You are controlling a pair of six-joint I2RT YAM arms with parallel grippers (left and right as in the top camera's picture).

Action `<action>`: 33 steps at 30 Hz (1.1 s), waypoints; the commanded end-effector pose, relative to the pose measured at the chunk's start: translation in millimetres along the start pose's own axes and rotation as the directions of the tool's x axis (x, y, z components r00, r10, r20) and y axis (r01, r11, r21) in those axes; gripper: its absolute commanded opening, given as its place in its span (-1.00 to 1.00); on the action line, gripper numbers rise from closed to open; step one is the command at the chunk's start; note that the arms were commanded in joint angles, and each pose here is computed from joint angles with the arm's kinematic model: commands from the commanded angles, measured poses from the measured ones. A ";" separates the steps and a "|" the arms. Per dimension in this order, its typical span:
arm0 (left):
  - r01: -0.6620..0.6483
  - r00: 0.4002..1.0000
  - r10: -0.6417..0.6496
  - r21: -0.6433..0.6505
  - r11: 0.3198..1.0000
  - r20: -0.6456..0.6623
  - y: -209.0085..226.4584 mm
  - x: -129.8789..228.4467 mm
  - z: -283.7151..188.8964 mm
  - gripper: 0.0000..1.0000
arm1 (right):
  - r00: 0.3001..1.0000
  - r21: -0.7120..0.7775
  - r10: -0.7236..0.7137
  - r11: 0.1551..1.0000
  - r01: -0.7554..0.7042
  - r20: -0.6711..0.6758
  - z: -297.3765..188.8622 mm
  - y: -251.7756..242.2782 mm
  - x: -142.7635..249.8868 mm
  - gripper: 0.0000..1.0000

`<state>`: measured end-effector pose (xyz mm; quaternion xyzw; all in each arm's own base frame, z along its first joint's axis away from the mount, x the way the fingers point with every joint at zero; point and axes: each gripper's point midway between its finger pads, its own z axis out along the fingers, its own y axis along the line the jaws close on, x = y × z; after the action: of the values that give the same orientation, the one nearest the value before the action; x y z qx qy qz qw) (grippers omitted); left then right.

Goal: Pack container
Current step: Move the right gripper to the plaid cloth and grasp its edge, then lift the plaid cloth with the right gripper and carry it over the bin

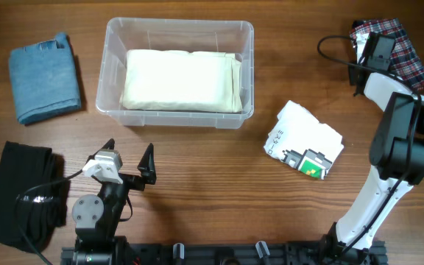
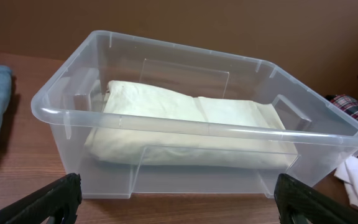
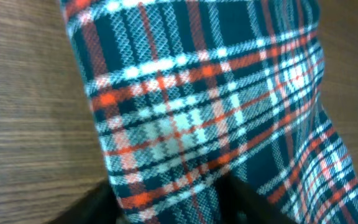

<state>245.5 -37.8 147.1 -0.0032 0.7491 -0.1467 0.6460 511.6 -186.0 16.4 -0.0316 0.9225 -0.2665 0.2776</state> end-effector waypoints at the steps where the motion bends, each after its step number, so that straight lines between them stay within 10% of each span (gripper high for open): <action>1: 0.011 1.000 -0.011 0.003 1.000 -0.006 0.3 2.4 0.0 1.00 | 0.999 -0.012 -0.010 1.000 0.009 -0.044 10.7 6.4 15.3 -0.17; 10: 0.011 1.000 -0.011 0.003 1.000 -0.006 0.3 2.4 0.0 1.00 | 0.999 -0.010 0.037 0.999 -0.037 0.039 -17.2 9.7 -20.1 -0.92; 25: 0.011 1.000 -0.011 0.003 1.000 -0.006 0.3 2.4 0.0 1.00 | 0.998 -0.221 0.059 0.974 -0.051 0.029 -88.2 71.4 -41.1 -0.92; 33: 0.011 1.000 -0.011 0.003 1.000 -0.006 0.3 2.4 0.0 1.00 | 0.958 -0.199 0.129 0.977 -0.078 0.257 -183.6 28.8 -104.5 -0.92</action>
<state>245.5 -37.8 147.1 -0.0032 0.7491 -0.1467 0.6460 503.5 -68.4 112.6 -0.0509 0.9261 -0.1695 0.3332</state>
